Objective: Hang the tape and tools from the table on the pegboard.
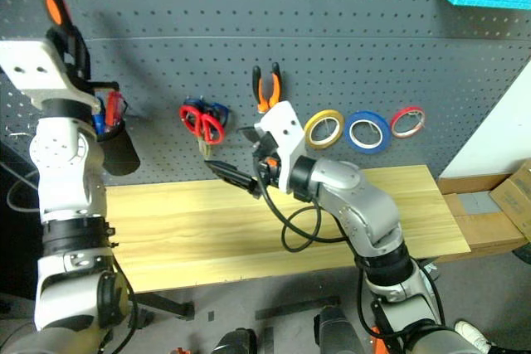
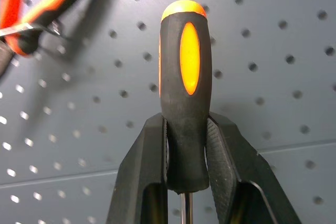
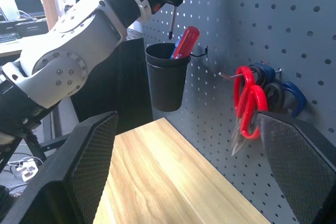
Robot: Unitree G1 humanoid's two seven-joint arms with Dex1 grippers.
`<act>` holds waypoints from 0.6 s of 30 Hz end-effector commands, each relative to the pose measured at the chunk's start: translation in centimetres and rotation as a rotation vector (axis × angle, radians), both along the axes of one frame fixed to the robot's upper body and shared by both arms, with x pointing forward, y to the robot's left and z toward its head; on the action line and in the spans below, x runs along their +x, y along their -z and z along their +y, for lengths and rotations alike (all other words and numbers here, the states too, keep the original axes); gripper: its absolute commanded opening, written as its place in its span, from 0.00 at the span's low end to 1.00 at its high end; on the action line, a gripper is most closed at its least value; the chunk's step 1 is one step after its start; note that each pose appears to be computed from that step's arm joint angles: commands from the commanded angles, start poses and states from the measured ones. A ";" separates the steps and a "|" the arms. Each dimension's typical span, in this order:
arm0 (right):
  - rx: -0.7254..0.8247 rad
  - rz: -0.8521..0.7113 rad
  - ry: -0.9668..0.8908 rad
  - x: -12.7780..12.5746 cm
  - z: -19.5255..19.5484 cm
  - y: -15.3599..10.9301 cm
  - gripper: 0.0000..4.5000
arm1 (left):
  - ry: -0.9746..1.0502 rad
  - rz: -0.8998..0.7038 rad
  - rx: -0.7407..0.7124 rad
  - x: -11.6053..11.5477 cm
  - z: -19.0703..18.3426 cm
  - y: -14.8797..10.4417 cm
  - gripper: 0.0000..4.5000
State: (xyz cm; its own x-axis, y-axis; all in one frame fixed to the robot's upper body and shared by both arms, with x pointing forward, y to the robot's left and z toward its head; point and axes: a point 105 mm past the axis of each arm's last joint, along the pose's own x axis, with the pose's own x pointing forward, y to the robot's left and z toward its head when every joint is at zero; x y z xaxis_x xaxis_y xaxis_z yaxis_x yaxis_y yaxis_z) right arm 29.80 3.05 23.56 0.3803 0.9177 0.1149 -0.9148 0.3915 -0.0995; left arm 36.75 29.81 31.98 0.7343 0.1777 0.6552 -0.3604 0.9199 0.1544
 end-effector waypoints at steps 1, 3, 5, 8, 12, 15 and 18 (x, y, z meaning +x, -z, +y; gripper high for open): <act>0.028 -0.055 -0.021 -0.7 0.3 -1.4 1.00 | -0.036 -0.008 0.026 -0.2 0.7 0.0 0.15; 0.030 -0.055 -0.018 -0.6 0.3 -1.5 1.00 | -0.040 0.010 0.032 0.2 0.7 0.6 0.15; 0.035 -0.057 -0.015 -0.5 0.2 -1.7 1.00 | -0.042 0.027 0.032 0.7 0.8 1.2 0.15; 0.034 -0.058 -0.015 -0.5 0.2 -1.7 1.00 | -0.054 0.040 0.043 1.0 0.8 1.8 0.15; 0.027 -0.050 -0.010 -0.5 0.2 -1.5 1.00 | -0.112 0.041 0.034 0.6 1.8 2.4 0.15; 0.033 -0.042 -0.013 -0.5 0.1 -1.6 1.00 | -0.154 0.023 0.000 -0.3 2.8 2.7 0.31; 0.027 -0.046 -0.013 -0.4 -0.1 -1.6 1.00 | -0.168 0.019 -0.032 -0.8 3.2 3.0 0.50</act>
State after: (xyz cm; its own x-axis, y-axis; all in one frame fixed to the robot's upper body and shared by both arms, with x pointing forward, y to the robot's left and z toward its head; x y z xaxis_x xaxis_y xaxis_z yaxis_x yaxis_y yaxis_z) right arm 29.93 3.02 23.61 0.3841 0.9168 0.1092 -0.9137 0.3945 -0.0979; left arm 37.17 32.81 26.81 0.7623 0.3098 0.5682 -0.4787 0.8608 0.1728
